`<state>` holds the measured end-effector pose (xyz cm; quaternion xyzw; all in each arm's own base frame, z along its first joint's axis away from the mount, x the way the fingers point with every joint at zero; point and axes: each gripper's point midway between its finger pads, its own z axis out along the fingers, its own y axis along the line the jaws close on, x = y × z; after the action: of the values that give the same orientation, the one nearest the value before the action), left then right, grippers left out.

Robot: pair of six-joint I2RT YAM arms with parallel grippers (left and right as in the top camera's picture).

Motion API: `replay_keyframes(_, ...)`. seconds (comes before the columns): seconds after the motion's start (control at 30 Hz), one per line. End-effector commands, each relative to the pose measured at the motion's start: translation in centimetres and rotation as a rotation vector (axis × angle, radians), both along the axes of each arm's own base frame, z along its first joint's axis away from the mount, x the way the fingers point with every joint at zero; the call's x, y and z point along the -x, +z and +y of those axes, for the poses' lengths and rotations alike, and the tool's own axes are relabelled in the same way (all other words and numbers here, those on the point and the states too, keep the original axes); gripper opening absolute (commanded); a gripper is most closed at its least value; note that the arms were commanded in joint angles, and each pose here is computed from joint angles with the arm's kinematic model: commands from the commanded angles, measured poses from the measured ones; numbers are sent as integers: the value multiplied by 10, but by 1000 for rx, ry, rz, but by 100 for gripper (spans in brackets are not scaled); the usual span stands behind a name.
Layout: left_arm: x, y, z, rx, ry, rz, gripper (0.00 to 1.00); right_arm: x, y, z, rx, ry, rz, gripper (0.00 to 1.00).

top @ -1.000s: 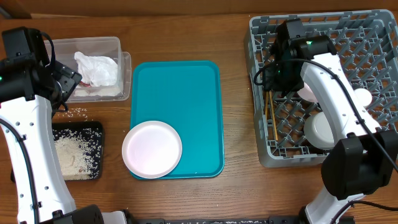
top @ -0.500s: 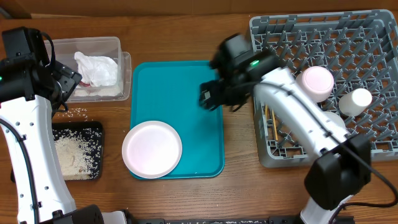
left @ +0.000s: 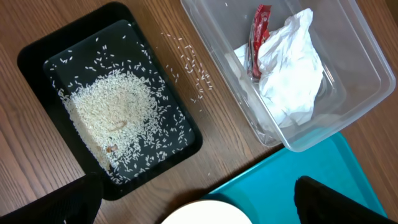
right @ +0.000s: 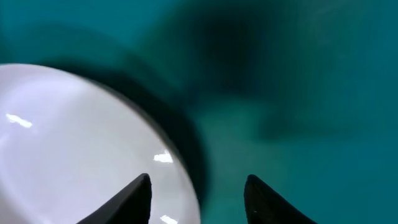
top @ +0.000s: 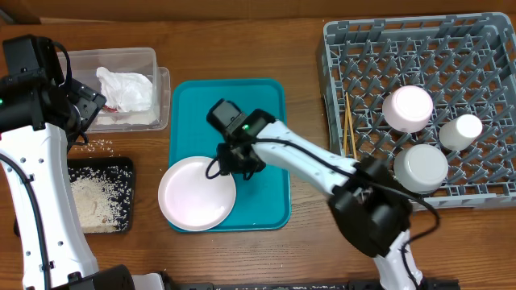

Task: Sort waste into correct bins and load items into the dishwasher
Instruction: 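Lower the right gripper onto the white plate rim and grasp it, then carry the white plate right and stand it upright in the rack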

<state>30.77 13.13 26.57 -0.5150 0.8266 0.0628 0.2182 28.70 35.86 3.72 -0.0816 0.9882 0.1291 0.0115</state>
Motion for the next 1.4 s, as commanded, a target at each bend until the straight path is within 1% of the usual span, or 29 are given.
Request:
replay_keyframes(0.0,-2,-1,2,3,12,-2,100,2,1,9,-16,-29,6,47)
replay_keyframes(0.1,-2,-1,2,3,12,-2,100,5,1,14,-20,-17,2,46)
replay_keyframes(0.23,-2,-1,2,3,12,-2,100,11,1,18,-19,-2,2,39)
replay_keyframes(0.47,-2,-1,2,3,12,-2,100,17,-18,7,26,-35,13,36)
replay_keyframes(0.57,-2,-1,2,3,12,-2,100,18,-21,5,36,-36,13,28)
replay_keyframes(0.63,-2,-1,2,3,12,-2,100,18,-21,5,32,-36,18,16)
replay_keyframes(0.67,-2,-1,2,3,12,-2,100,18,-20,5,31,-43,20,13)
replay_keyframes(0.8,-2,-1,2,3,12,-2,100,10,-14,0,35,-63,23,4)
replay_keyframes(0.93,-2,-1,2,3,12,-2,100,-13,11,-14,35,-108,17,4)
replay_keyframes(1.0,-2,-1,2,3,12,-2,100,-34,33,-28,38,-121,-22,4)
replay_keyframes(1.07,-2,-1,2,3,12,-2,100,-58,56,-54,82,-186,-79,4)
replay_keyframes(1.2,-2,-1,2,3,12,-2,100,-108,109,-136,272,-352,-255,4)
replay_keyframes(1.37,-2,-1,2,3,12,-2,100,-149,161,-243,540,-553,-459,4)
